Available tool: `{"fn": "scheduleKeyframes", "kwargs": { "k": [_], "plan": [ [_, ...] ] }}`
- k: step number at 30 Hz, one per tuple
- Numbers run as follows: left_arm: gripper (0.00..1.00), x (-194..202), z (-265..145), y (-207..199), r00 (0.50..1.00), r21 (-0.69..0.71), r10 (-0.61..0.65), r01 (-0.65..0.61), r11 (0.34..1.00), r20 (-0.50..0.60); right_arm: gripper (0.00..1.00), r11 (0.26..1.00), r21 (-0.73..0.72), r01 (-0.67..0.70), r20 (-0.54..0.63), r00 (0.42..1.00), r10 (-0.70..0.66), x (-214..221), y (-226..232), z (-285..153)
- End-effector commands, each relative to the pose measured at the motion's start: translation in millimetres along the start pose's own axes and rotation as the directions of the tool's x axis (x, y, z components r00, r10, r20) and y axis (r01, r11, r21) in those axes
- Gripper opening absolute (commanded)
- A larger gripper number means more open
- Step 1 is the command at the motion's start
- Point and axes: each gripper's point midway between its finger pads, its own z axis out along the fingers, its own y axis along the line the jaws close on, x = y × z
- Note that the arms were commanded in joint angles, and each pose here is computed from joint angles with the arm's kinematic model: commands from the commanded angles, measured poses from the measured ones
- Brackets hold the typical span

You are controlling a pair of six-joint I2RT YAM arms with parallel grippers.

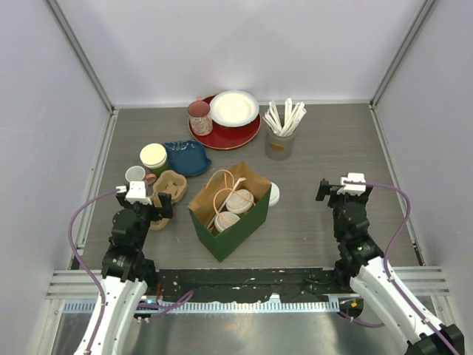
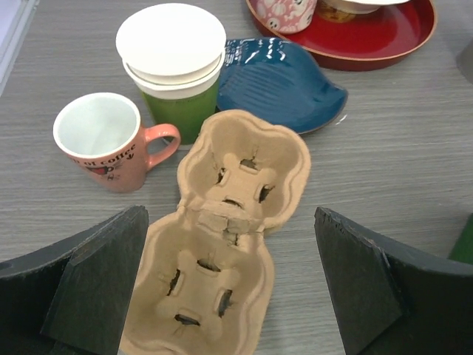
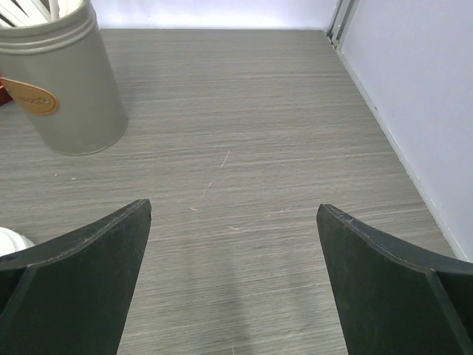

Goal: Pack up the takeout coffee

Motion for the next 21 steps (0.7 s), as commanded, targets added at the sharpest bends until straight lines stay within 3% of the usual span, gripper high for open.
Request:
{"fn": "scheduleKeyframes", "kwargs": {
  "k": [1,5,9,21],
  "plan": [
    [1.0,-8,12,15,0.991,-0.073,0.062,-0.053,0.996,0.123,1.0,0.99,0.043,-0.133,0.233,0.965,0.12,-29,-13,-5],
    [1.0,15,15,28,0.988,-0.131,0.13,-0.119,0.984,0.085,1.0,0.992,0.024,-0.124,0.196,0.974,0.117,-6,-8,-6],
    [1.0,32,15,35,0.993,-0.166,0.091,-0.079,0.983,0.07,1.0,0.988,0.03,-0.15,0.208,0.968,0.141,11,-9,-7],
    [1.0,29,12,30,0.992,-0.142,0.066,-0.051,0.989,0.106,1.0,0.992,0.015,-0.123,0.141,0.983,0.12,34,-2,-3]
  ]
}}
